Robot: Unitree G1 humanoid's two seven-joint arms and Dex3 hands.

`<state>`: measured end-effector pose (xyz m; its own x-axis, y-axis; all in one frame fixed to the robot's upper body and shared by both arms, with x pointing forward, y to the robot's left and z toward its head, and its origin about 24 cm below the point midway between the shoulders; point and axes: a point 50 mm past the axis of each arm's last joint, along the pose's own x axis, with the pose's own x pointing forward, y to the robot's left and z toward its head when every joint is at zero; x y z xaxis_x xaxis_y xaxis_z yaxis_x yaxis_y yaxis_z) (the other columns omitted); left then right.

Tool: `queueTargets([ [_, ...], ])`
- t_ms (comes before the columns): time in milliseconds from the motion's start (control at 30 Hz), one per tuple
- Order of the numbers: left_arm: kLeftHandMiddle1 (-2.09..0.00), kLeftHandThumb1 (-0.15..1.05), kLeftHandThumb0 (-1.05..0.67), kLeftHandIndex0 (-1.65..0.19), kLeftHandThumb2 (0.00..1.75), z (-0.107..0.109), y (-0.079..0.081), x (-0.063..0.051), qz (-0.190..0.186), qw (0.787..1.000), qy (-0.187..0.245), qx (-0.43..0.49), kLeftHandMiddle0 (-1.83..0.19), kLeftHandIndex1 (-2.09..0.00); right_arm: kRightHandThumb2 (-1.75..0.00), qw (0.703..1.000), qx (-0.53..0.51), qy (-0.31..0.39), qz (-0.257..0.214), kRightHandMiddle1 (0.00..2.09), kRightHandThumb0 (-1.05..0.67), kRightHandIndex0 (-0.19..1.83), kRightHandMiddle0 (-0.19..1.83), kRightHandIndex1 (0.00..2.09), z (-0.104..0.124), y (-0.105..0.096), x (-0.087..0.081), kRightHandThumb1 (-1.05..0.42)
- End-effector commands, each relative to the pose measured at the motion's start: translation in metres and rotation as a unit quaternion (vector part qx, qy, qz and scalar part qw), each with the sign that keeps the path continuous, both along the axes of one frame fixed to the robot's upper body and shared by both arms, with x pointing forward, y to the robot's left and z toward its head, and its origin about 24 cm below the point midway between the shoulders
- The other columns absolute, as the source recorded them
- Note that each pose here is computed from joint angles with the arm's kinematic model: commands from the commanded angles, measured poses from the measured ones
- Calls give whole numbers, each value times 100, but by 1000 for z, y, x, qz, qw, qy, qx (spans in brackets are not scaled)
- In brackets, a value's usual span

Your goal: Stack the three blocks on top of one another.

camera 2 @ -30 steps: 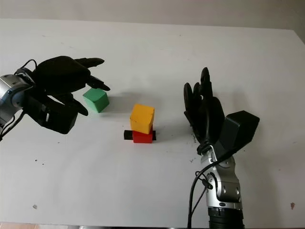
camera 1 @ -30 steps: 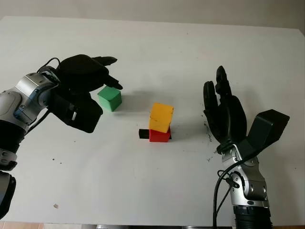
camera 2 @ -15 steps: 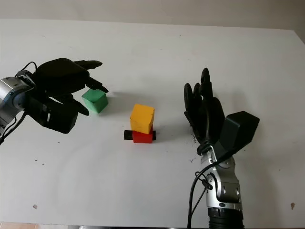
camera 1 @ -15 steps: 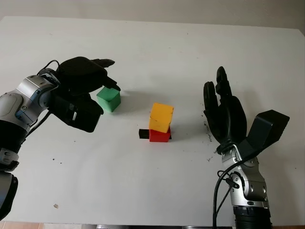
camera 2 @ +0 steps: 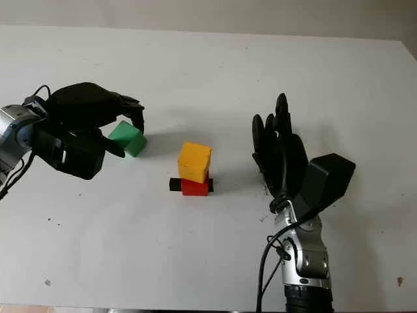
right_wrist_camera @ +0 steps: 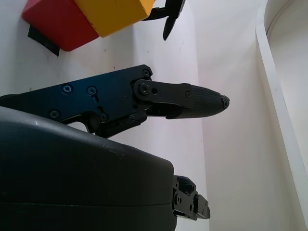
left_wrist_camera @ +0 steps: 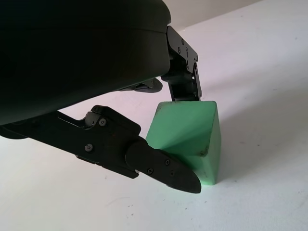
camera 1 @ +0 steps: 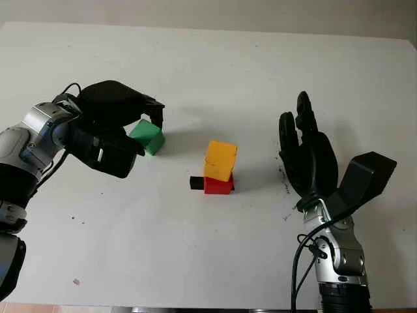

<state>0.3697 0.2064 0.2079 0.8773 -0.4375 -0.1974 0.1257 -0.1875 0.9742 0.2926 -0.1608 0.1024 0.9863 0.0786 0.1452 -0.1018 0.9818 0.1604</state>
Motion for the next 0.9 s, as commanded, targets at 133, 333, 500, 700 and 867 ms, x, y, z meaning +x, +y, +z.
queueTargets([
  [133, -5, 100, -36, -36, 5, 50, -7, -4, -4, 1000, -16, 14, -31, -123, -45, 1000, -1, -7, 4, 0, -61, -19, -19, 0, -1, -1, -1, -105],
  [333, -5, 101, -38, -35, 6, 86, -16, -11, -16, 1000, 3, -5, -29, -126, -47, 1000, -2, -7, 3, 0, -59, -19, -19, 0, -2, 0, -2, -105],
  [500, -5, 101, -42, -36, 5, 110, -27, -19, -35, 998, 13, -43, -28, -130, -44, 1000, 3, -3, 1, 0, -61, -19, -19, 0, -3, 3, -1, -105],
  [700, -3, 103, -44, -34, 6, 114, -31, -23, -36, 996, 27, -77, -19, -130, -42, 1000, -3, -1, -6, 0, -63, -19, -19, 0, -4, 5, 1, -105],
  [867, -4, 102, -44, -37, 5, 111, -38, -27, -49, 991, 42, -118, -11, -125, -42, 1000, -3, -7, -2, 0, -63, -19, -19, 0, -4, 5, 1, -105],
])
